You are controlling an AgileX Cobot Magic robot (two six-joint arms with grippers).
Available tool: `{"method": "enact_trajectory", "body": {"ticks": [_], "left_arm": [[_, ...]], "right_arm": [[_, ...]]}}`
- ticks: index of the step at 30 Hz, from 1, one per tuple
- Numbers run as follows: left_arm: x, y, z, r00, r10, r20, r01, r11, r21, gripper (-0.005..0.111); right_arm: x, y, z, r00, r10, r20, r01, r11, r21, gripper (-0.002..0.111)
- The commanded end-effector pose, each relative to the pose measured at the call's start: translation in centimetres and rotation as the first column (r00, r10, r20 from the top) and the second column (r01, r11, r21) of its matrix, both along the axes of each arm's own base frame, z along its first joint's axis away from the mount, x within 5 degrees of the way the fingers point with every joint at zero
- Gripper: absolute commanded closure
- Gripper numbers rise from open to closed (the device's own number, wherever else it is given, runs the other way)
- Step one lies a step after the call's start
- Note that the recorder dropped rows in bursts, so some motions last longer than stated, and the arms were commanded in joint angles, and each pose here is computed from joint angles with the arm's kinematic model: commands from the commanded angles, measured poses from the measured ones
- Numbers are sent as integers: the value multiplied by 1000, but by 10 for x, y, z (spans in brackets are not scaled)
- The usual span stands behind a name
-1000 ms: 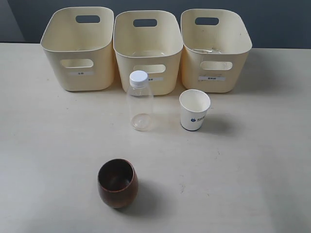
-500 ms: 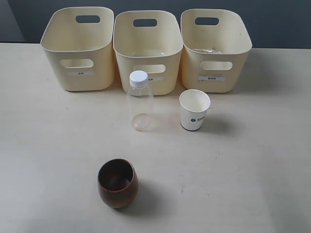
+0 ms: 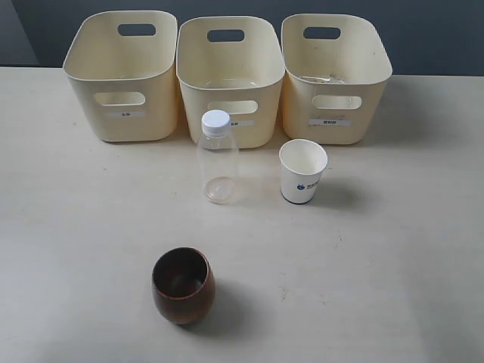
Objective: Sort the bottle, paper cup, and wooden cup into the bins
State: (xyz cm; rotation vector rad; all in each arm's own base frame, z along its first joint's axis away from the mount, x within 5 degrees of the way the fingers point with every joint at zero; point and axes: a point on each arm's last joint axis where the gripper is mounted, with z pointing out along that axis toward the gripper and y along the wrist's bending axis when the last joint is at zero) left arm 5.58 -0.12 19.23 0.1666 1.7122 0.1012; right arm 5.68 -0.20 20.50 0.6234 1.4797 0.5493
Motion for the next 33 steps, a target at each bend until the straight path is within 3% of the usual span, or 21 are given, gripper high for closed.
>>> {"method": "enact_trajectory", "body": {"ticks": [1, 17, 29, 33], "left_arm": [[0, 0, 0, 1000, -3, 4, 3, 1000, -5, 107], [0, 0, 0, 1000, -3, 4, 3, 1000, -5, 107], [0, 0, 0, 1000, -3, 4, 3, 1000, -5, 107], [0, 0, 0, 1000, -3, 4, 3, 1000, -5, 107]], "right_arm": [[0, 0, -1, 1000, -4, -6, 3, 1000, -22, 109], [0, -1, -3, 1000, -7, -27, 5, 997, -81, 109], [0, 1, -5, 999, 7, -50, -9, 999, -39, 109], [-3, 5, 15, 997, 73, 20, -70, 987, -141, 109]]}}
